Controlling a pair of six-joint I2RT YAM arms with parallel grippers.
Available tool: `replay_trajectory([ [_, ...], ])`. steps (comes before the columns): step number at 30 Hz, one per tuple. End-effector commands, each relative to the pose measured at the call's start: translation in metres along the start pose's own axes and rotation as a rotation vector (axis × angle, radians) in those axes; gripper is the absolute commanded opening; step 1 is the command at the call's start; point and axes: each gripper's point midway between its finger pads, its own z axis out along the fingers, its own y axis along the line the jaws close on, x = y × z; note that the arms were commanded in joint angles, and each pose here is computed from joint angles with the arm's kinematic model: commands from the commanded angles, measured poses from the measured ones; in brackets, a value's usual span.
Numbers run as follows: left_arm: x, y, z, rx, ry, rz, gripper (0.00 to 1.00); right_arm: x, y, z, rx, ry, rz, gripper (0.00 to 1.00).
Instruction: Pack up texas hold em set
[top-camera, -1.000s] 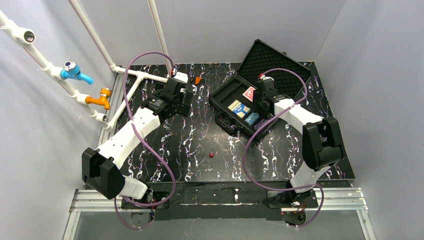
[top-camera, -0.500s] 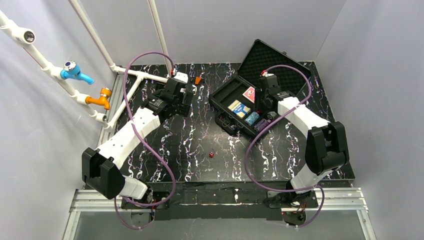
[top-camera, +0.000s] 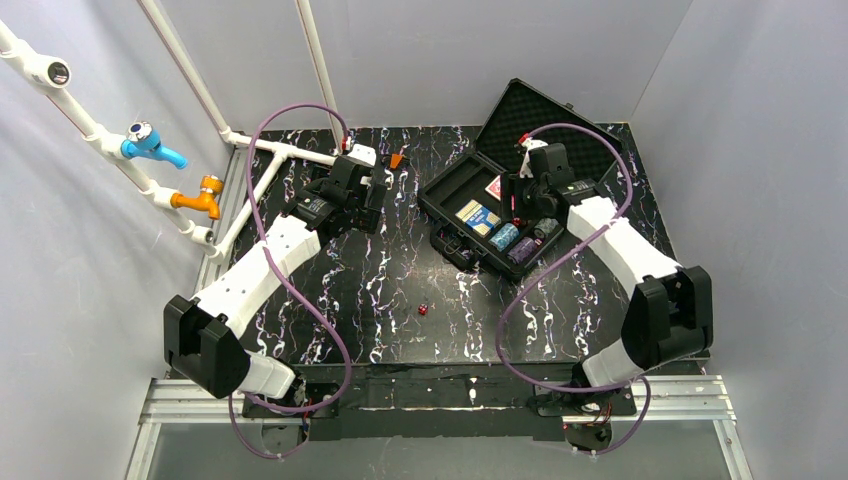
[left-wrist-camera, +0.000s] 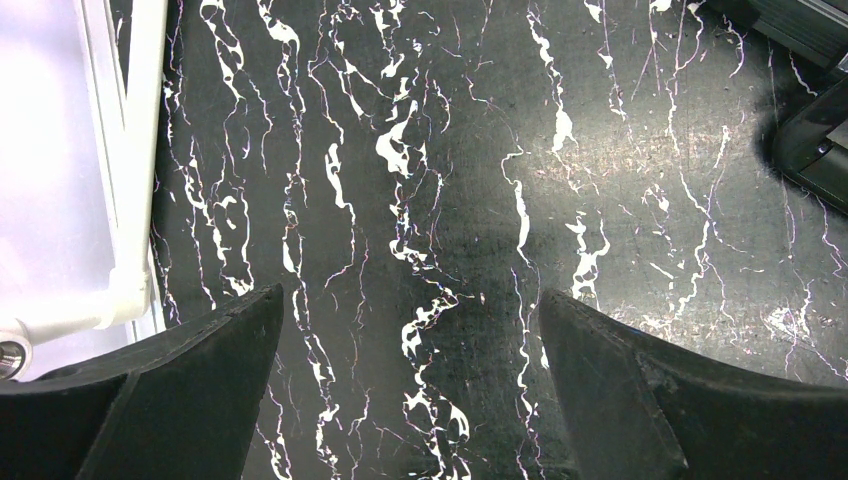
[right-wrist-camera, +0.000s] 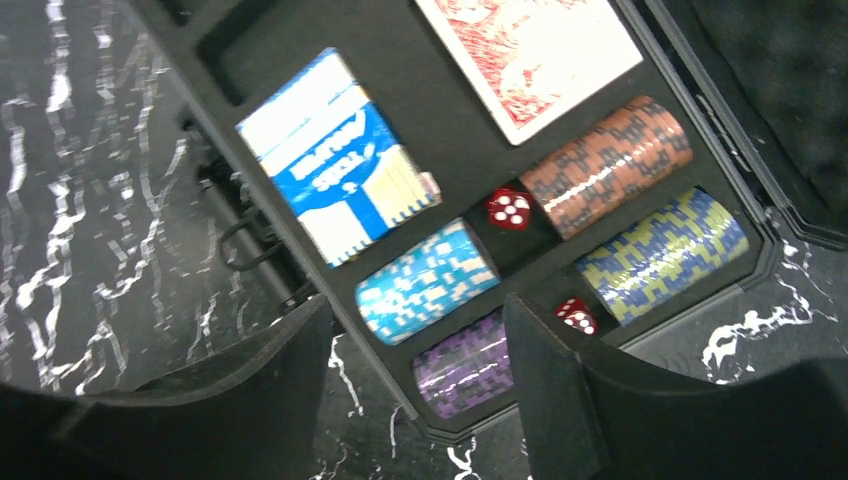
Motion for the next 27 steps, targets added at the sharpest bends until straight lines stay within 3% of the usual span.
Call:
replay_trajectory([
  [1,-0.002,0.004,-0.005,-0.005,-0.004,-0.007,0.99,-0.013,0.032,-0.031,-0.174,-0.058,-0.073,0.74],
  [10,-0.002,0.005,-0.005,-0.008,-0.006,-0.007,0.99,-0.002,0.068,-0.055,-0.261,-0.06,-0.165,0.96],
  [18,-0.002,0.007,-0.006,-0.017,-0.006,-0.005,0.99,0.024,0.11,-0.067,-0.313,-0.017,-0.251,0.98],
  [27,-0.002,0.007,-0.006,-0.016,-0.008,-0.005,0.99,0.091,0.165,-0.065,-0.455,0.057,-0.391,0.95],
])
